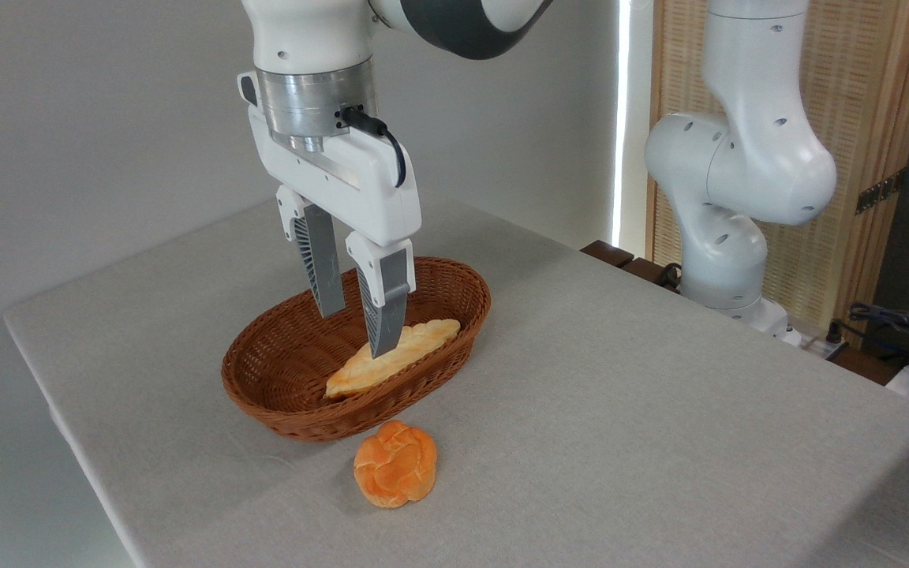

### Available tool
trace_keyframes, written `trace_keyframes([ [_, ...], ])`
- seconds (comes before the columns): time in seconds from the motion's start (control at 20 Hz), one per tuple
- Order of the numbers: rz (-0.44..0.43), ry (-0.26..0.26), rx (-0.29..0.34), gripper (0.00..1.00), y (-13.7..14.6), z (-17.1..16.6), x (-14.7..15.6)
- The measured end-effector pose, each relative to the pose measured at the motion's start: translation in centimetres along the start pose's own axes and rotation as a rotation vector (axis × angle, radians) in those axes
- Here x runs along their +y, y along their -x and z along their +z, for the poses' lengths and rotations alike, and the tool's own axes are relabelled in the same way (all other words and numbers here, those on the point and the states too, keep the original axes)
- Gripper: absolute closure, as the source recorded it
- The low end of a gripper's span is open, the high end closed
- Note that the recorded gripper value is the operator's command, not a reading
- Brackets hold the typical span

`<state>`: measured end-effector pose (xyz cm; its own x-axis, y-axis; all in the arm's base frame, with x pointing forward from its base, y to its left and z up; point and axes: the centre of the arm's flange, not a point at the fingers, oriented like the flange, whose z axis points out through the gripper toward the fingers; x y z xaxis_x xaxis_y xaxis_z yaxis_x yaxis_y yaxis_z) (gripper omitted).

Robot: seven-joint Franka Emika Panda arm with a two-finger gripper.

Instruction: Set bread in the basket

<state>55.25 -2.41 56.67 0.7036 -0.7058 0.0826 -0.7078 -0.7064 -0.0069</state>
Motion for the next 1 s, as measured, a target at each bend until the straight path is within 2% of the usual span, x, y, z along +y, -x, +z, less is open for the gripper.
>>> trace_keyframes([
  [1.0, 0.003, -0.004, 0.004, 0.00, -0.09, -0.37, 0.13],
])
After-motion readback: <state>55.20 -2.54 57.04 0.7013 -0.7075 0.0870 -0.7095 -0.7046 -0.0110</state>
